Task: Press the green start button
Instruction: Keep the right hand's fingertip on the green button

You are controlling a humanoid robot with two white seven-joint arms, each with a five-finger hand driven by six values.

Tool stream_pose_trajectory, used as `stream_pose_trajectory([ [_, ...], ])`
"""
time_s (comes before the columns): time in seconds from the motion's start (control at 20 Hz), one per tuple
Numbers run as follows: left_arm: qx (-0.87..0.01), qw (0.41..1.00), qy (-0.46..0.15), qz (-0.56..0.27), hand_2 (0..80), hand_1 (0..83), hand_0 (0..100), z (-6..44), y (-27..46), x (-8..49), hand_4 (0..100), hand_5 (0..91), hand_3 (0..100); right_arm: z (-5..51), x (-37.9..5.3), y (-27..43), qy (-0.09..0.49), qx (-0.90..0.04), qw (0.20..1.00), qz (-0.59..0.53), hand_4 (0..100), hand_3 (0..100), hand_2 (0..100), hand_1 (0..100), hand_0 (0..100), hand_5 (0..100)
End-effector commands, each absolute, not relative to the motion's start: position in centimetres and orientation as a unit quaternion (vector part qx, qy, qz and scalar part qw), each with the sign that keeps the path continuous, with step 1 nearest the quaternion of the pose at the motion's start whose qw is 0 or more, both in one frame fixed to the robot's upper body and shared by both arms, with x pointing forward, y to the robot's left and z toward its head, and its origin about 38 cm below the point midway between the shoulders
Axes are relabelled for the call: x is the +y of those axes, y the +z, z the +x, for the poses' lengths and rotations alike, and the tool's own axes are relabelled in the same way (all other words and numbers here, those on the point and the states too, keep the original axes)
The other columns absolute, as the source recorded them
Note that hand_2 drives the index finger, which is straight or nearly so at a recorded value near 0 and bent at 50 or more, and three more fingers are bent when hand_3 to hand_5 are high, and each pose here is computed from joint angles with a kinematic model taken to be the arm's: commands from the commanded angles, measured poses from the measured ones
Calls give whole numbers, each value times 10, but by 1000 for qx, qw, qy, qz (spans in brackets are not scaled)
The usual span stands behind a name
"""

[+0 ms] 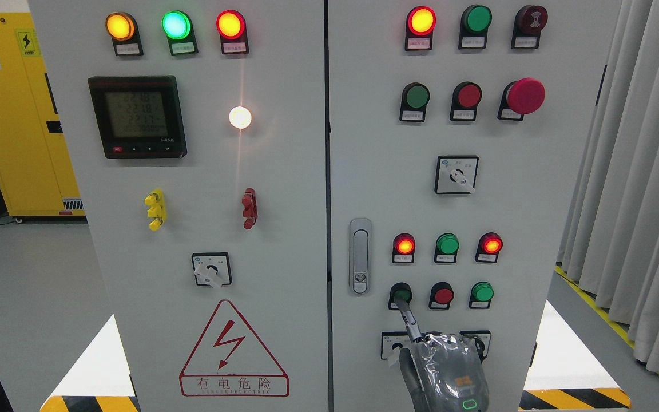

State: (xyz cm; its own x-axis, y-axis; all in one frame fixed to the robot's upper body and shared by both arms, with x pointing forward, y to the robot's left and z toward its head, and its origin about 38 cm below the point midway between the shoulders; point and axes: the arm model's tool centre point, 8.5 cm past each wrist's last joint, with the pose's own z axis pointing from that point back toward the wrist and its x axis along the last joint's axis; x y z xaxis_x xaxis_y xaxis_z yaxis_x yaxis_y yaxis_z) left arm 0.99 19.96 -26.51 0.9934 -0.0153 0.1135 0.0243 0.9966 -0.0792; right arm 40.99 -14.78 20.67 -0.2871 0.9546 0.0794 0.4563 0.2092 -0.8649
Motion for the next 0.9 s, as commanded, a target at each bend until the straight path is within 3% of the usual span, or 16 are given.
stream_pose_trajectory([
  [0.0, -56, 998, -10, -41, 0, 556, 120, 10, -265, 200, 0, 0, 0, 413, -159, 204, 377, -698, 338, -507, 985, 999, 0, 967, 768, 1000],
  [0.85, -56, 998, -10, -41, 0, 556, 120, 10, -265, 200, 0, 0, 0, 396, -152, 230, 348, -729, 306, -505, 984, 999, 0, 968, 774, 1000],
])
